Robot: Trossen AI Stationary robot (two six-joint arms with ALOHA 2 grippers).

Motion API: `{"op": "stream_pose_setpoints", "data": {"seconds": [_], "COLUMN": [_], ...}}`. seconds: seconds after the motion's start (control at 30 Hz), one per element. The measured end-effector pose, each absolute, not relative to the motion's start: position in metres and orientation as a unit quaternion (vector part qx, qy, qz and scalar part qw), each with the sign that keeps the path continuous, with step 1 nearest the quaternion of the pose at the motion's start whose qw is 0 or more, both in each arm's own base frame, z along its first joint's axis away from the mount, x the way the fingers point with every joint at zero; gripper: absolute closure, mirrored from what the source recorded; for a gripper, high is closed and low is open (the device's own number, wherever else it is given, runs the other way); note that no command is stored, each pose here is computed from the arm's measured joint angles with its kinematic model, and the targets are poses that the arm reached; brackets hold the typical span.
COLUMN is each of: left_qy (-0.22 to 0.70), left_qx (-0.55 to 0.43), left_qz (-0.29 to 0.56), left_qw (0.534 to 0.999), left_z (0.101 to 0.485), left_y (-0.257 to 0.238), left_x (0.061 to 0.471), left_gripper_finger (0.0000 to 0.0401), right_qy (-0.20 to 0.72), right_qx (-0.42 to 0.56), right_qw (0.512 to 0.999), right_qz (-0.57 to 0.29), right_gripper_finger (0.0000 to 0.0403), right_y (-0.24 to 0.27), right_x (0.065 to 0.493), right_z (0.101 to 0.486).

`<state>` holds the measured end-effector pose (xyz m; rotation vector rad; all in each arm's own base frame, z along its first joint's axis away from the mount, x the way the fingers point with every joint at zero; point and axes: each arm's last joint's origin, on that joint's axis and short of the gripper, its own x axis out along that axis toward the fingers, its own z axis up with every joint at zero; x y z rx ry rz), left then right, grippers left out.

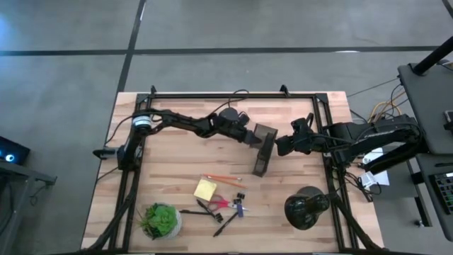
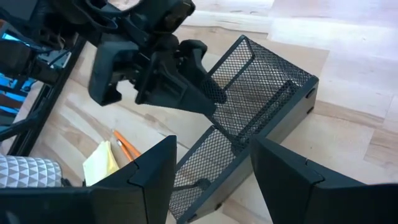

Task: Pick and place office supplies into organizer
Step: Adjust the desk organizer

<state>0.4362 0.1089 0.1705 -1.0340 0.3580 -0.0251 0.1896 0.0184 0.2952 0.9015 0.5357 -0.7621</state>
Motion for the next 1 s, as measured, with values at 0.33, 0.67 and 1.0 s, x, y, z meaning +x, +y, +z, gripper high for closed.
{"op": "stream_pose_setpoints", "data": {"seconds": [0.33, 0.67, 1.0], "left_qy": [0.17, 0.303, 0.354], "left_qx": [-0.46, -0.307, -0.231], "left_qz": [-0.023, 0.128, 0.249], "left_qw": [0.871, 0.893, 0.871], "left_z": [0.19, 0.255, 0.268], "left_y": [0.107, 0.103, 0.108], "left_x": [0.431, 0.389, 0.376], "left_gripper_finger": [0.0389, 0.0397, 0.0396], "right_qy": [0.255, 0.251, 0.253], "right_qx": [0.409, 0.391, 0.385], "right_qw": [0.802, 0.81, 0.813], "right_qz": [-0.352, -0.356, -0.356], "right_gripper_finger": [0.0209, 0.0209, 0.0209], "right_y": [0.018, 0.018, 0.018], "right_x": [0.189, 0.189, 0.19], "right_z": [0.295, 0.295, 0.295]}}
